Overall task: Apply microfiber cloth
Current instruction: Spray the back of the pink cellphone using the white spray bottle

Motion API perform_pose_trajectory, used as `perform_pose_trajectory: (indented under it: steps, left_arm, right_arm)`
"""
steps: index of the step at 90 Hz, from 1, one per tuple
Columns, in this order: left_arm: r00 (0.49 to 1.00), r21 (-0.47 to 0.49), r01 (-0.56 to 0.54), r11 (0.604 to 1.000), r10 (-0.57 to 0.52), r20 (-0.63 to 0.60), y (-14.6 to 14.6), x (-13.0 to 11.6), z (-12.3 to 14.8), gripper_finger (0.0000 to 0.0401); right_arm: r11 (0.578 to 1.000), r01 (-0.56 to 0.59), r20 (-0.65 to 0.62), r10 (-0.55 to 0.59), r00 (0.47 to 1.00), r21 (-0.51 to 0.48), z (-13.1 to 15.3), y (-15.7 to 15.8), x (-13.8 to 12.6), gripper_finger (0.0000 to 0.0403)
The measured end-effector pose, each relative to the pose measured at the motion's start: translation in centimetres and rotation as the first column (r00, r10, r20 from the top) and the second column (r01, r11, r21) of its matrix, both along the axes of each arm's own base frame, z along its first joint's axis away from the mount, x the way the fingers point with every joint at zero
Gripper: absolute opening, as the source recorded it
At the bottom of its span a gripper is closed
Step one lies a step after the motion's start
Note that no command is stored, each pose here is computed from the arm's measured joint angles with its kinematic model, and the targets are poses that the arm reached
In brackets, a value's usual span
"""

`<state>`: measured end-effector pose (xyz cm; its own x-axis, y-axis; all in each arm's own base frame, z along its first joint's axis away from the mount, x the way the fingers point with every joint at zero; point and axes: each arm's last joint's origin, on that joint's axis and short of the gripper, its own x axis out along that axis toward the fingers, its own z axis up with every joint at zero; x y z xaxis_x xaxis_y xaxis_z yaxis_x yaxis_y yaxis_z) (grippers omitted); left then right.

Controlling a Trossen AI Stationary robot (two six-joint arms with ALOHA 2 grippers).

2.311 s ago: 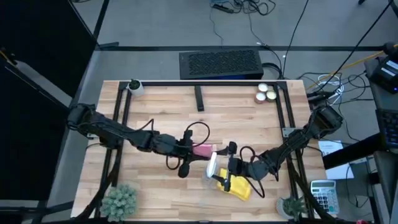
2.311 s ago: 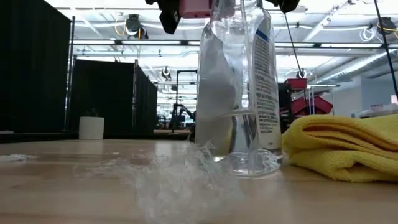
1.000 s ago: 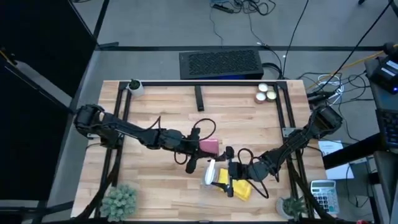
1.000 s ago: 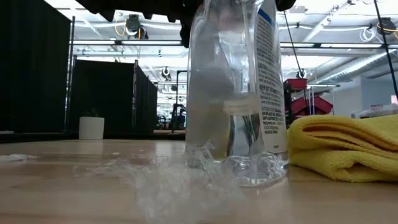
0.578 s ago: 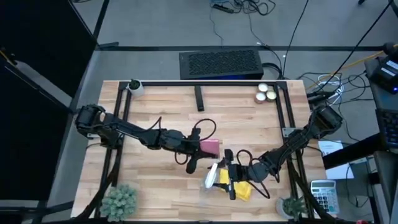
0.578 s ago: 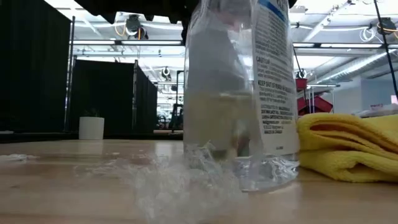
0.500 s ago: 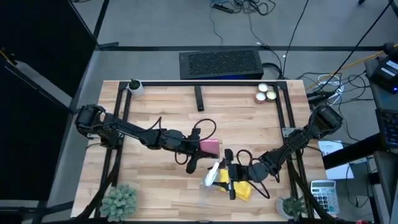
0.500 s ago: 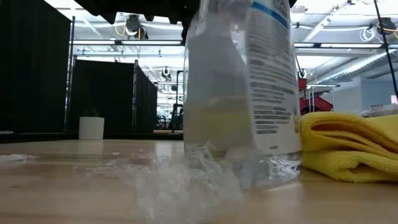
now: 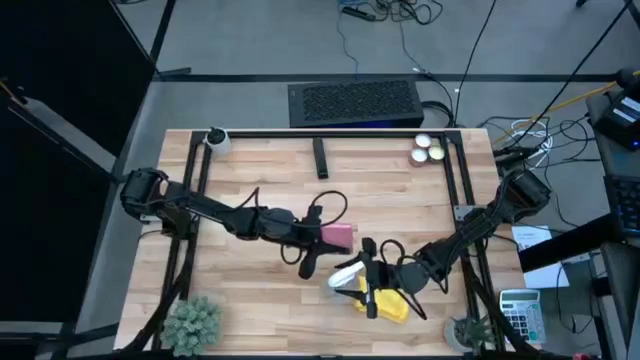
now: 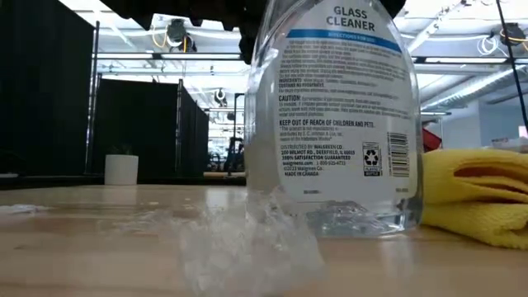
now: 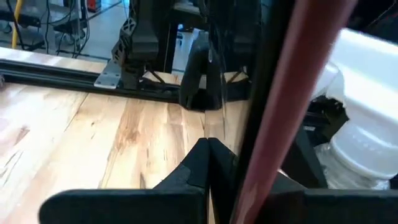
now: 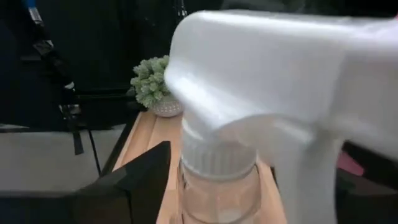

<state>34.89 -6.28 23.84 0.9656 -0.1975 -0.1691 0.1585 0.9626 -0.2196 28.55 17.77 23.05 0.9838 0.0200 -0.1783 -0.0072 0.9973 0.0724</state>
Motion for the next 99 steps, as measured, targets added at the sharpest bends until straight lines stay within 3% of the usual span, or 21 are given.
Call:
perform_pose_trajectory:
  steps: [46, 72, 99]
  left_arm:
    - [0.998, 0.051, -0.027, 0.998, 0.03, -0.061, 0.4, -2.0, 2.0, 0.0009]
    - [0.991, 0.078, -0.007, 0.997, 0.017, -0.134, 0.1, -2.3, 1.3, 0.0009]
    - [0.98, 0.09, 0.051, 0.995, -0.033, -0.199, -1.5, -2.8, 0.7, 0.0009]
  right_arm:
    - [0.999, -0.025, -0.074, 0.023, 0.997, -0.036, 1.3, -0.2, -1.9, 0.0277]
    - [0.998, 0.005, -0.167, 0.004, 0.986, 0.055, 2.1, -0.9, -3.7, 0.0277]
    - [0.987, 0.061, -0.2, -0.031, 0.979, 0.149, 2.0, -1.2, -4.0, 0.0277]
